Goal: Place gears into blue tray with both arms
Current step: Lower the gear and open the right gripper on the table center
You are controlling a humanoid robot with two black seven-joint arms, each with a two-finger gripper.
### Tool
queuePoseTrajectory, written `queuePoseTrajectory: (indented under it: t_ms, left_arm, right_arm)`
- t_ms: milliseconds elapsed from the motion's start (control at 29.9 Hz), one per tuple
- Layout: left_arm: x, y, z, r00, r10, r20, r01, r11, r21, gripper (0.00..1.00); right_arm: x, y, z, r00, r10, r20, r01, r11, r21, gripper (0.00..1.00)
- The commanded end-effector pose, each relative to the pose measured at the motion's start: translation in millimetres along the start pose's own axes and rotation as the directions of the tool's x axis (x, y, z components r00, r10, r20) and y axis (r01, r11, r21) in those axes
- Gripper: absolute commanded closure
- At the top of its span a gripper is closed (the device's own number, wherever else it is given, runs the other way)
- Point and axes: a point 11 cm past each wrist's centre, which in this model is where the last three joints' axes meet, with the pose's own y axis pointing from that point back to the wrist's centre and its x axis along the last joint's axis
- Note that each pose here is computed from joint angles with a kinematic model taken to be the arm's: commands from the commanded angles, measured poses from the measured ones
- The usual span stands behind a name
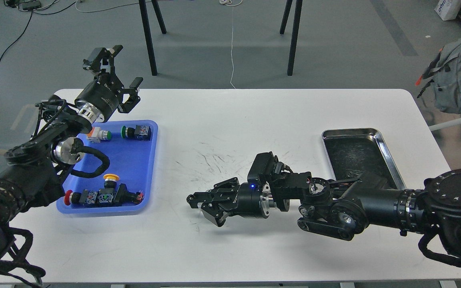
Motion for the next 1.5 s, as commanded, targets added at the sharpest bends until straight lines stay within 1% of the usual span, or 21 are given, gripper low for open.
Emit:
queuePoseTrajectory:
  t_ms: [0,100,334,468,501,535,568,602,669,736,769,936,1003,1103,1237,1304,1471]
  left_arm:
    - [1.0,1.8,-2.6,1.0,0.003,-0.002,-0.003,1.0,0.003,0.0]
    - [1.0,1.8,-2.6,1.0,0.003,-0.002,-0.003,1.0,0.003,0.0]
    - [0.2,1.8,-3.8,1.0,0.002,-0.005,-0.002,1.0,0.005,0.0]
    - [1.0,3.3,-5.7,1.0,0.004,-0.006,-0.004,1.0,0.008,0.0]
    - [1.6,4.2,-6.8,1.0,0.006,-0.008,-0.006,1.0,0.01,0.0]
    - [1.4,4.5,-7.5,1.0,0.006,-0.009,-0.006,1.0,0.011,0.0]
    - [1.7,4.9,-8.2,1.0,0.007,-0.009,-0.007,1.0,0.012,0.0]
    - [2.1,5.1,-8.0,1.0,0.008,-0.009,-0.008,1.0,0.01,0.0]
    - [2.3,5.2,-7.6,1.0,0.008,-0.008,-0.008,1.0,0.01,0.0]
    - [3.3,5.9,-7.5,1.0,0.01,-0.008,-0.01,1.0,0.009,0.0]
    - [3.5,6.4,-8.2,1.0,0.01,-0.008,-0.01,1.0,0.01,0.0]
    - [6.6,8.6,-8.3,1.0,0.019,-0.01,-0.018,1.0,0.009,0.0]
    - [6.6,9.0,-8.6,1.0,0.018,-0.011,-0.018,1.0,0.01,0.0]
    - [10.1,12.8,-10.7,0.999,0.027,-0.018,-0.027,1.0,0.012,0.0]
    - [13.1,13.9,-6.9,0.999,0.034,-0.025,-0.034,0.999,0.001,0.0]
    - [15.6,14.6,-3.2,0.999,0.041,-0.033,-0.041,0.999,-0.012,0.0]
    - [10.7,11.6,-4.1,0.997,0.038,-0.059,-0.04,0.999,-0.025,0.0]
  right_arm:
    - [-6.4,3.1,7.5,1.0,-0.009,0.003,0.009,1.0,-0.026,0.99]
    - [-11.4,7.6,15.2,1.0,-0.022,-0.002,0.022,0.998,-0.05,0.99]
    - [-16.4,8.4,15.9,1.0,-0.027,0.007,0.027,0.998,-0.055,0.98]
    - [-16.4,8.4,15.9,1.0,-0.027,0.007,0.027,0.998,-0.055,0.92]
    - [-16.7,8.4,15.9,1.0,-0.029,0.008,0.03,0.998,-0.055,0.86]
    - [-16.9,8.4,15.9,0.999,-0.03,0.009,0.031,0.998,-0.055,0.77]
    - [-17.4,7.8,14.4,0.999,-0.028,0.016,0.029,0.998,-0.052,0.63]
    - [-15.5,7.6,14.4,1.0,-0.025,0.016,0.025,0.998,-0.052,0.52]
    - [-10.4,6.8,14.3,1.0,-0.005,0.027,0.006,0.999,-0.053,0.43]
    - [-9.1,7.8,15.6,1.0,0.001,0.03,0.001,0.998,-0.057,0.3]
    - [-9.1,7.6,15.1,1.0,0.001,0.031,0.001,0.998,-0.056,0.27]
    - [-4.8,8.1,16.7,0.999,0.021,0.036,-0.019,0.998,-0.062,0.26]
    - [14.6,14.5,27.4,0.993,0.092,0.068,-0.085,0.991,-0.1,0.26]
    - [45.9,28.4,45.5,0.966,0.222,0.135,-0.198,0.965,-0.17,0.19]
    - [89.0,55.0,70.7,0.901,0.39,0.191,-0.335,0.904,-0.265,0.18]
    - [107.9,75.0,85.2,0.852,0.477,0.216,-0.4,0.859,-0.321,0.18]
    - [135.1,122.6,114.6,0.736,0.634,0.236,-0.503,0.746,-0.436,0.18]
